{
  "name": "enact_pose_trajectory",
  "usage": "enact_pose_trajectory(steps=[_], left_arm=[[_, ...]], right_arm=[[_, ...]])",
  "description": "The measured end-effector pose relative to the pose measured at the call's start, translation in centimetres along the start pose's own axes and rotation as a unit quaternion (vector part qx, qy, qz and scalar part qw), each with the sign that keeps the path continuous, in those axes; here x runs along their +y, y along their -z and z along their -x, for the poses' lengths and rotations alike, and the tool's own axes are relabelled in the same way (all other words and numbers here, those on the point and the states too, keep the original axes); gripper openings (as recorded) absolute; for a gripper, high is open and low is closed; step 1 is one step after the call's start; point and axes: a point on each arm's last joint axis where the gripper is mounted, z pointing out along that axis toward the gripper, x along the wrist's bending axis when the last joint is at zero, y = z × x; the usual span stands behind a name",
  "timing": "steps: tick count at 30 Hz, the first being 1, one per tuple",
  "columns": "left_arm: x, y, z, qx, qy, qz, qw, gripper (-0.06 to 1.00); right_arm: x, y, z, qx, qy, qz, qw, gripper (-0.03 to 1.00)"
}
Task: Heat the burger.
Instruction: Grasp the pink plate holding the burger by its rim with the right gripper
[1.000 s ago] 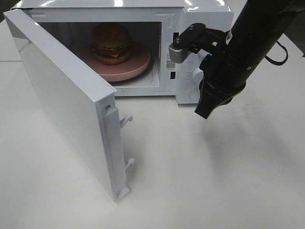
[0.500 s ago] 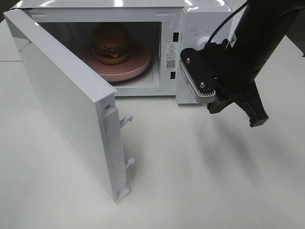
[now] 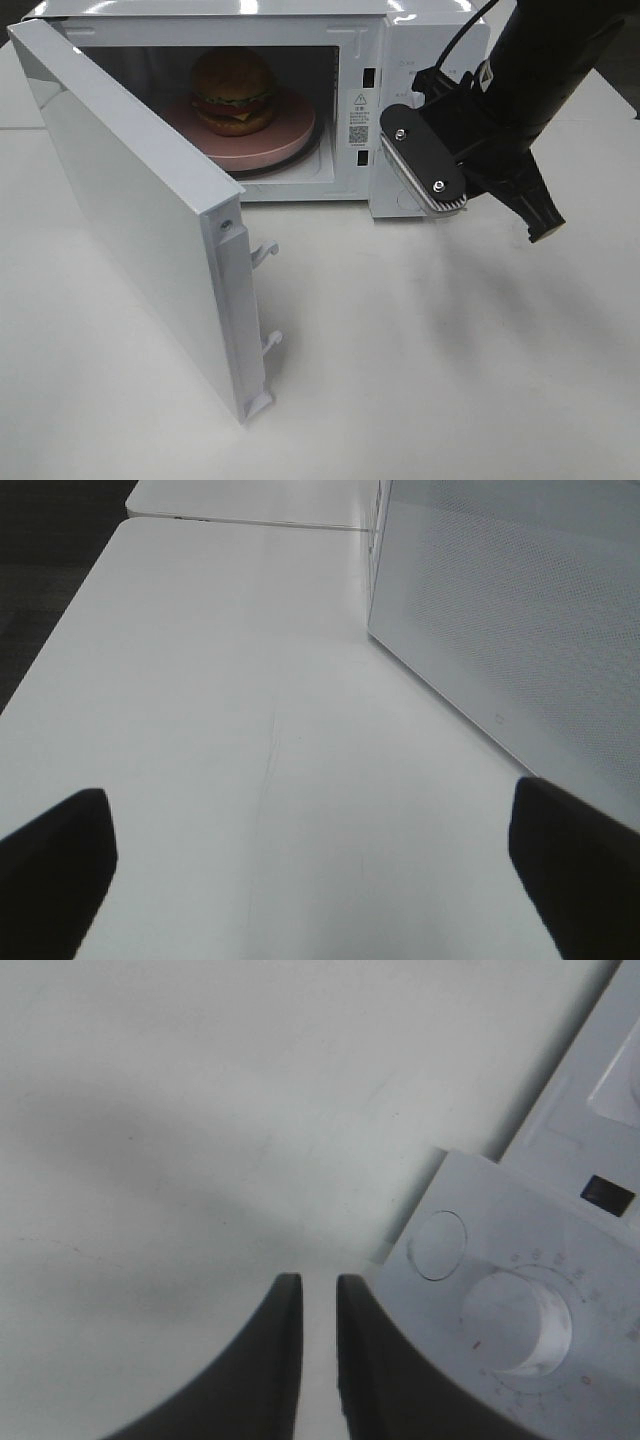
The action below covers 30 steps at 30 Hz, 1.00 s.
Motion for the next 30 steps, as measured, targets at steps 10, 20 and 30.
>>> enact_pose_trajectory(steps=[10, 20, 30], left_arm=[[0.0, 0.0, 0.0, 0.000, 0.000, 0.000, 1.000, 0.99], [0.0, 0.0, 0.0, 0.000, 0.000, 0.000, 1.000, 0.99], [0.0, 0.0, 0.0, 0.000, 0.000, 0.000, 1.000, 0.99]], right_arm=[[0.1, 0.1, 1.3, -0.072, -0.020, 0.006, 0.997, 0.63], [0.2, 0.3, 2.2, -0.121, -0.074, 0.014, 0.990, 0.93], [2.5, 0.7, 2.7, -0.156, -0.043, 0.034, 0.986, 0.93]])
